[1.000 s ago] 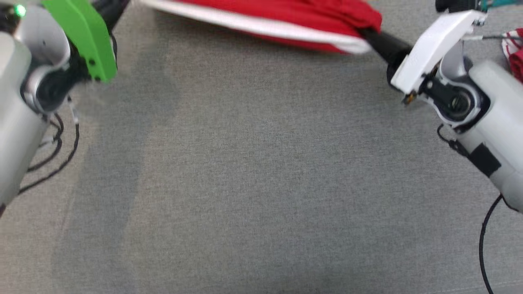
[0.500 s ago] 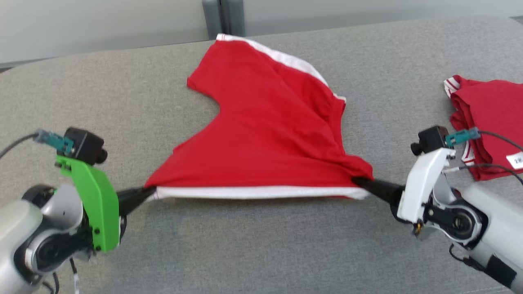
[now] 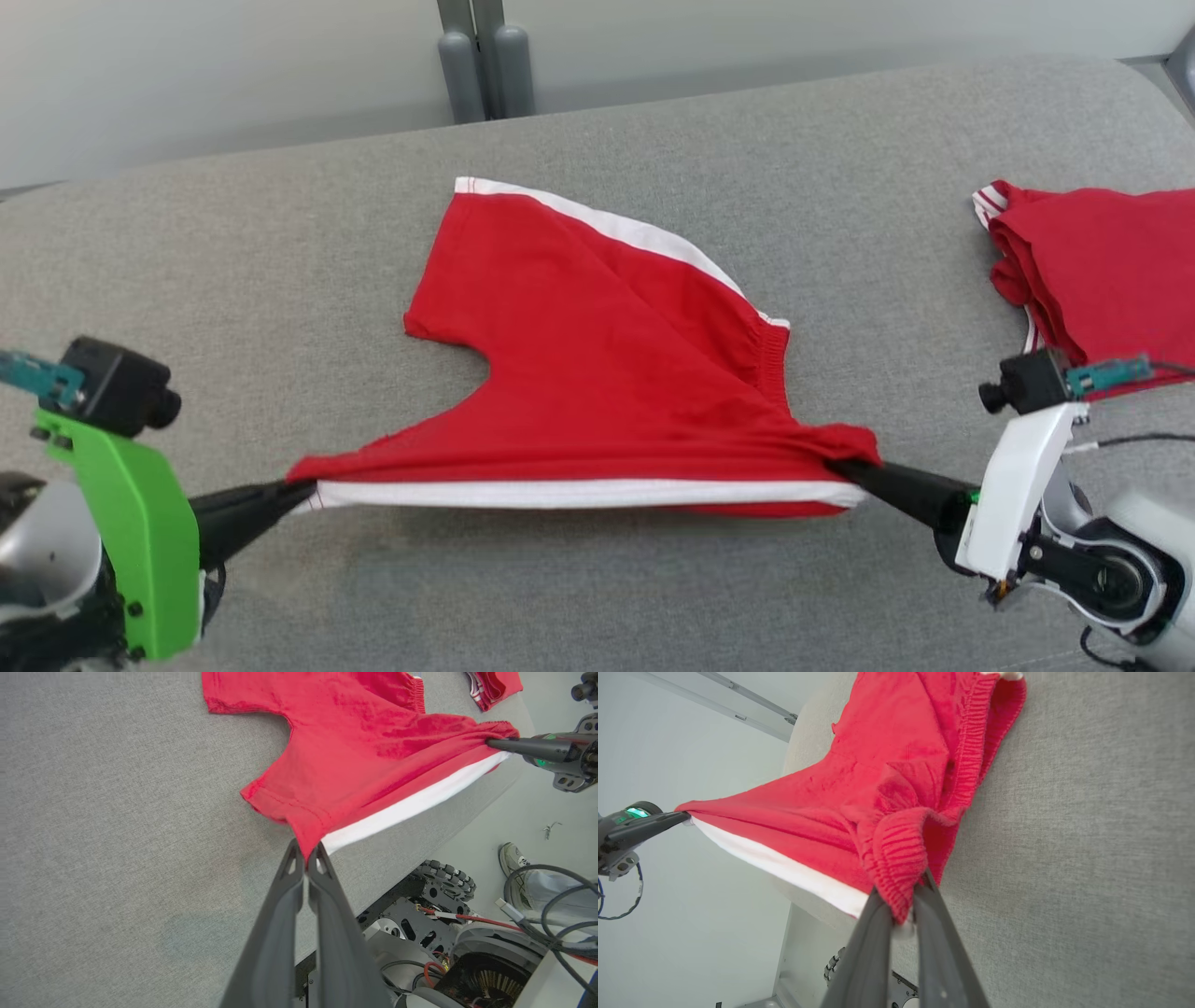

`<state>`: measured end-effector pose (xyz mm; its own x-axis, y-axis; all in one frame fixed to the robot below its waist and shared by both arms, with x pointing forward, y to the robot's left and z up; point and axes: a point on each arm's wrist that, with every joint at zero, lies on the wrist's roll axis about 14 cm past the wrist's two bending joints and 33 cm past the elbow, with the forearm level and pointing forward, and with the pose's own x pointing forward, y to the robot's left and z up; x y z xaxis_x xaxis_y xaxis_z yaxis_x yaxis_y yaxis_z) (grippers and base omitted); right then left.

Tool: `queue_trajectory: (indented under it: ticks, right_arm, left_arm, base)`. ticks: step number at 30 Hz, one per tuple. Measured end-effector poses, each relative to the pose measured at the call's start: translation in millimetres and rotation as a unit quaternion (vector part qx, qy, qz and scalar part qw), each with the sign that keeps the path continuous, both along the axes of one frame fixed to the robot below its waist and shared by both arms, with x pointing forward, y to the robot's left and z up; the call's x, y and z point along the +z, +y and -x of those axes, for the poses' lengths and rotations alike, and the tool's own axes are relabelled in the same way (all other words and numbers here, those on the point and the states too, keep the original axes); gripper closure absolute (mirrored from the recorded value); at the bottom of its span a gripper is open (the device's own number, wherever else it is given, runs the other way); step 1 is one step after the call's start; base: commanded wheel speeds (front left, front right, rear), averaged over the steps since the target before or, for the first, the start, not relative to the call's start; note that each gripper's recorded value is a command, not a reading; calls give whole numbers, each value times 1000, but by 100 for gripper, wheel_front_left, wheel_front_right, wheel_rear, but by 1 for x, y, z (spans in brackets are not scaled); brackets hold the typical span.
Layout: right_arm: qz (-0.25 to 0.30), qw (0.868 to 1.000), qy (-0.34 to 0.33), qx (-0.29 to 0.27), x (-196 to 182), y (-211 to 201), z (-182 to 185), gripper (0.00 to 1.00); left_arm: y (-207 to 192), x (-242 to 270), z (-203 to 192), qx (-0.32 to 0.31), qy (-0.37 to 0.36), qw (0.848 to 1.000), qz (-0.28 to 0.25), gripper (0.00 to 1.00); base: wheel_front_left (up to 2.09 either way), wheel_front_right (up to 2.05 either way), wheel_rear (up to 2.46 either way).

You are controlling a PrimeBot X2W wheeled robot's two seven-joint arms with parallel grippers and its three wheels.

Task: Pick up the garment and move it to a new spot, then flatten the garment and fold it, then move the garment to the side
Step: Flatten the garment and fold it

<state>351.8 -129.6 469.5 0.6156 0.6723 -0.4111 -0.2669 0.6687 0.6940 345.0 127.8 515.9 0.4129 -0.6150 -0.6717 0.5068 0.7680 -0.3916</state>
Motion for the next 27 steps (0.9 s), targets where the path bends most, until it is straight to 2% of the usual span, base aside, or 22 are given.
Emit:
queue_trajectory:
  ticks: [5,13,23,27]
  right_arm:
    - [-4,999,-31,16,20,8,-39,100]
    - [6,1000,-24,10,10,4,-97,100]
    - [3,1000,19,-15,-32,-7,-127,100]
    - [1,999,30,-24,-42,-10,-132,100]
  left_arm:
    - [1,0,-43,-24,18,999,-28,100]
    - [-21,1,-142,-31,29,999,-34,100]
    - [-38,-47,-225,-25,70,994,-82,100]
    - [-47,-67,-246,-22,83,993,-81,100]
  base:
    - [0,0,0]
    - [0,0,0]
    - [0,0,0]
    - [0,0,0]
